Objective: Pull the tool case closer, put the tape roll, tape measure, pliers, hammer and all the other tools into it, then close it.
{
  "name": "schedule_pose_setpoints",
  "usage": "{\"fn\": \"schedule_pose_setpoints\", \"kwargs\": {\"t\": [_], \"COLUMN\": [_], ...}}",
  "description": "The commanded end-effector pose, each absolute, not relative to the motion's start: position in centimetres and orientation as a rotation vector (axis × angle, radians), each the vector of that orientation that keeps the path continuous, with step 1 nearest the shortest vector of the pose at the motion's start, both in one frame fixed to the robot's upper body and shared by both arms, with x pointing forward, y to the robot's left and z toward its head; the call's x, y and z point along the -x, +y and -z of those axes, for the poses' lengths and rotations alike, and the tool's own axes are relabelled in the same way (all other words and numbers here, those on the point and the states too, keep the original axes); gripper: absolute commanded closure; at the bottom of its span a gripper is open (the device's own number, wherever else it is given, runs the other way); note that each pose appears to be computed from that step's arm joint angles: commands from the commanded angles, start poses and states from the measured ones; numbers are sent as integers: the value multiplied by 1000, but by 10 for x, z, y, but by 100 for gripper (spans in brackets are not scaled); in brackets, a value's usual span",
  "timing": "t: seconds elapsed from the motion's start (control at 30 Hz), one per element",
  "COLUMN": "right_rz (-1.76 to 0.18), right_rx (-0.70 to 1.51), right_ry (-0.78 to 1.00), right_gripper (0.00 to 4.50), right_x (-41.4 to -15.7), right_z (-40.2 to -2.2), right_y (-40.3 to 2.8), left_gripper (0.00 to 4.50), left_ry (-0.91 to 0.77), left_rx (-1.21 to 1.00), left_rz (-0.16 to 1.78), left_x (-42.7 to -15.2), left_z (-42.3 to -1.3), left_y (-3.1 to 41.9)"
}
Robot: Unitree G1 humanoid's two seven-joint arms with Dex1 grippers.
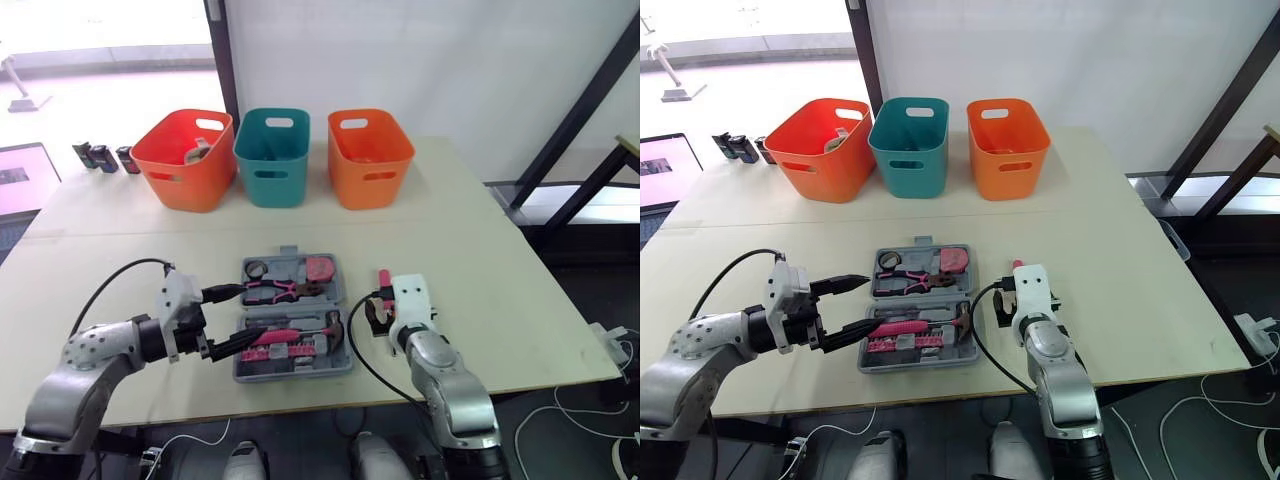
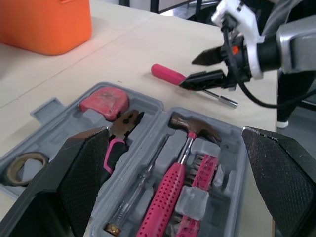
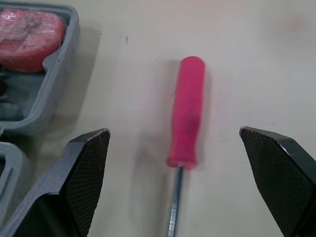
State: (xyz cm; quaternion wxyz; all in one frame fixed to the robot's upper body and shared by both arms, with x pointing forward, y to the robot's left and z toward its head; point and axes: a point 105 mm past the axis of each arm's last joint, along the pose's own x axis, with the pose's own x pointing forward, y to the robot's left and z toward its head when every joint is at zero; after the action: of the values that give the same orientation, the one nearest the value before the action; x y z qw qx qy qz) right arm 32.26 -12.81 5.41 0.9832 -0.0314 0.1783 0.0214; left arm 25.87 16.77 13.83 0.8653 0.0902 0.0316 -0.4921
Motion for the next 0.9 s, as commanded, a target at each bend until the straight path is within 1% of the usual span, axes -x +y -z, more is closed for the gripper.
{"fn": "schedule_pose_setpoints", "kwargs": {"t": [0.03, 0.17, 0.23, 0.27, 0.33, 0.4, 0.43, 0.47, 0.5, 0.53, 0.57, 0.67, 0.77, 0.87, 0.9], "right_rz": [3, 54, 82, 95, 87, 69, 61, 50, 40, 31, 20, -5, -42, -151, -223], "right_rx": [15, -46, -116, -150, -164, -153, -151, -138, -121, -82, -52, 7, 42, 144, 201], "right_ry": [326, 369, 424, 442, 462, 458, 456, 456, 447, 435, 425, 392, 332, 224, 159], "right_gripper": [5, 5, 5, 29, 89, 191, 233, 293, 344, 387, 411, 411, 411, 411, 411], "right_x": [-330, -330, -329, -329, -328, -328, -328, -328, -328, -329, -330, -331, -334, -337, -337], "right_z": [-56, -41, -29, -25, -22, -23, -24, -24, -26, -28, -30, -36, -51, -82, -101], "right_y": [-137, -147, -151, -152, -150, -147, -145, -144, -142, -141, -140, -137, -135, -125, -119], "left_gripper": [0, 0, 0, 0, 0, 0, 0, 0, 0, 0, 0, 0, 0, 0, 0], "left_ry": [40, 38, 37, 37, 37, 38, 39, 39, 39, 38, 39, 40, 38, 37, 39], "left_rx": [-215, -215, -216, -216, -218, -219, -219, -219, -220, -219, -219, -219, -218, -220, -221], "left_rz": [1037, 1036, 1037, 1039, 1040, 1040, 1040, 1040, 1039, 1039, 1039, 1039, 1036, 1026, 1019], "left_x": [-259, -258, -258, -258, -258, -258, -258, -258, -259, -259, -259, -260, -261, -261, -262], "left_z": [-146, -147, -148, -148, -148, -148, -148, -148, -148, -148, -148, -148, -148, -148, -148], "left_y": [167, 167, 166, 166, 166, 166, 166, 166, 166, 166, 166, 166, 166, 168, 170]}}
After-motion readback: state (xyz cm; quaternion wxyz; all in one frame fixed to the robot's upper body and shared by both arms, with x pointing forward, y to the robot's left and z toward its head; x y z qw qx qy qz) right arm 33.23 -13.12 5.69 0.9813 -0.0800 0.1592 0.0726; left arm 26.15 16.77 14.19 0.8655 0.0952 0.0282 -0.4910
